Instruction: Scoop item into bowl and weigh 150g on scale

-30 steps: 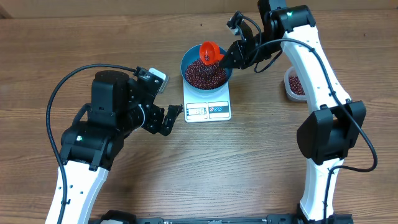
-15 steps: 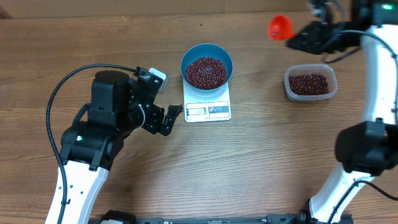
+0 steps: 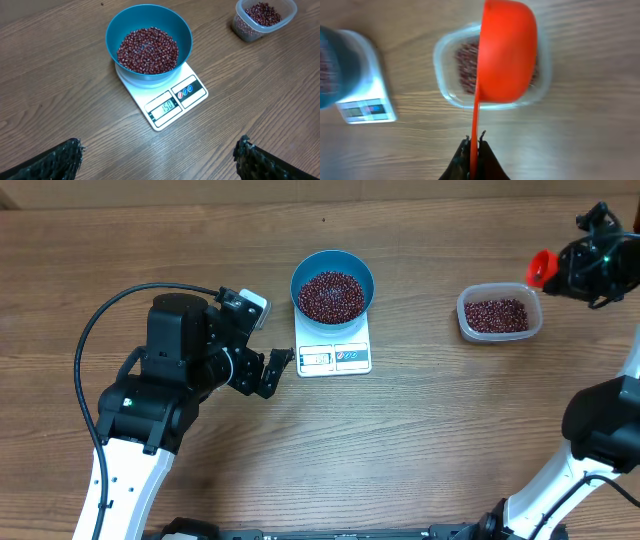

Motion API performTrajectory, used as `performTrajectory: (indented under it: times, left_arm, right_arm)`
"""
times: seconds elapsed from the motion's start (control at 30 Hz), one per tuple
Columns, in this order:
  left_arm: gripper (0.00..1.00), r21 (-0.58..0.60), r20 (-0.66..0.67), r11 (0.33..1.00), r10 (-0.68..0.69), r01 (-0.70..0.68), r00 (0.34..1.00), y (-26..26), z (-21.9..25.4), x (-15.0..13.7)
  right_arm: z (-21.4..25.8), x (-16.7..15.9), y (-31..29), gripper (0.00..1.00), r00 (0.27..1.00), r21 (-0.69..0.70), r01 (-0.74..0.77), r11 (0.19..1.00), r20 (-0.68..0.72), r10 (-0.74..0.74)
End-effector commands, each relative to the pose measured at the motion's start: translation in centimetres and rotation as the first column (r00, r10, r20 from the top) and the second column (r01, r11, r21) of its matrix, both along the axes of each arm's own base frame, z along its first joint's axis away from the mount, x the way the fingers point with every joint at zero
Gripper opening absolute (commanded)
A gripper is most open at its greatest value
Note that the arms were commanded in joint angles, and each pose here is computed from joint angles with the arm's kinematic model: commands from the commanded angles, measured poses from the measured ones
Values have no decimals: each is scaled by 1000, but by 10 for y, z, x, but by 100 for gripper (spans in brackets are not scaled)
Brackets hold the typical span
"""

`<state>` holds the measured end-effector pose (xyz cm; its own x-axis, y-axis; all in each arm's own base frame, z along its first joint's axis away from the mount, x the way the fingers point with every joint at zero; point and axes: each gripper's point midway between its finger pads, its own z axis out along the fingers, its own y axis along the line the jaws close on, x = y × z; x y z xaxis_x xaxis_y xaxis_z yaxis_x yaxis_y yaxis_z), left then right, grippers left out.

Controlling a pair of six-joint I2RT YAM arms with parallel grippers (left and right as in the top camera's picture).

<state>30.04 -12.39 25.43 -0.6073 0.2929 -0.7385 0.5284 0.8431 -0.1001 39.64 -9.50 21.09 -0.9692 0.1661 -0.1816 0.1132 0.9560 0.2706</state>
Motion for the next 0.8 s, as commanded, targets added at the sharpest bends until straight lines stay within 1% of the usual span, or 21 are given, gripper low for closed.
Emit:
performTrajectory:
  times: [0.0, 0.1, 0.23, 0.33, 0.43, 0.53, 0.6, 0.7, 0.77]
  left_arm:
    - [100, -14, 17, 1000, 8, -7, 1000, -2, 10, 0]
    - [100, -14, 17, 1000, 8, -7, 1000, -2, 10, 0]
    - [100, -14, 17, 1000, 8, -8, 1000, -2, 10, 0]
    - [100, -14, 17, 1000, 8, -7, 1000, -2, 10, 0]
    - [100, -14, 17, 1000, 8, -7, 1000, -2, 10, 0]
    - [100, -14, 17, 1000, 8, -8, 1000, -2, 10, 0]
    - [100, -14, 17, 1000, 8, -8, 1000, -2, 10, 0]
    - [100, -14, 17, 1000, 8, -7, 1000, -2, 10, 0]
    - [99, -14, 17, 1000, 8, -8, 1000, -2, 10, 0]
  right_arm:
    - [14, -7, -5, 4, 1000, -212, 9, 977, -24, -14]
    - [6, -11, 4, 4, 997, -284, -24, 958, -80, 1]
    - [-6, -20, 3, 4, 986, -405, -30, 914, -162, -40]
    - [-9, -21, 7, 4, 983, -448, -46, 893, -181, -40]
    - [-9, -20, 8, 4, 984, -448, -27, 894, -172, -57]
    - [-10, -16, 15, 4, 986, -411, -17, 911, -156, -52]
    - [-11, -11, 23, 4, 990, -362, -12, 932, -137, -41]
    - [-11, -1, 37, 4, 995, -227, 9, 974, -90, -30]
    - [-11, 1, 38, 4, 997, -172, 26, 985, -73, -39]
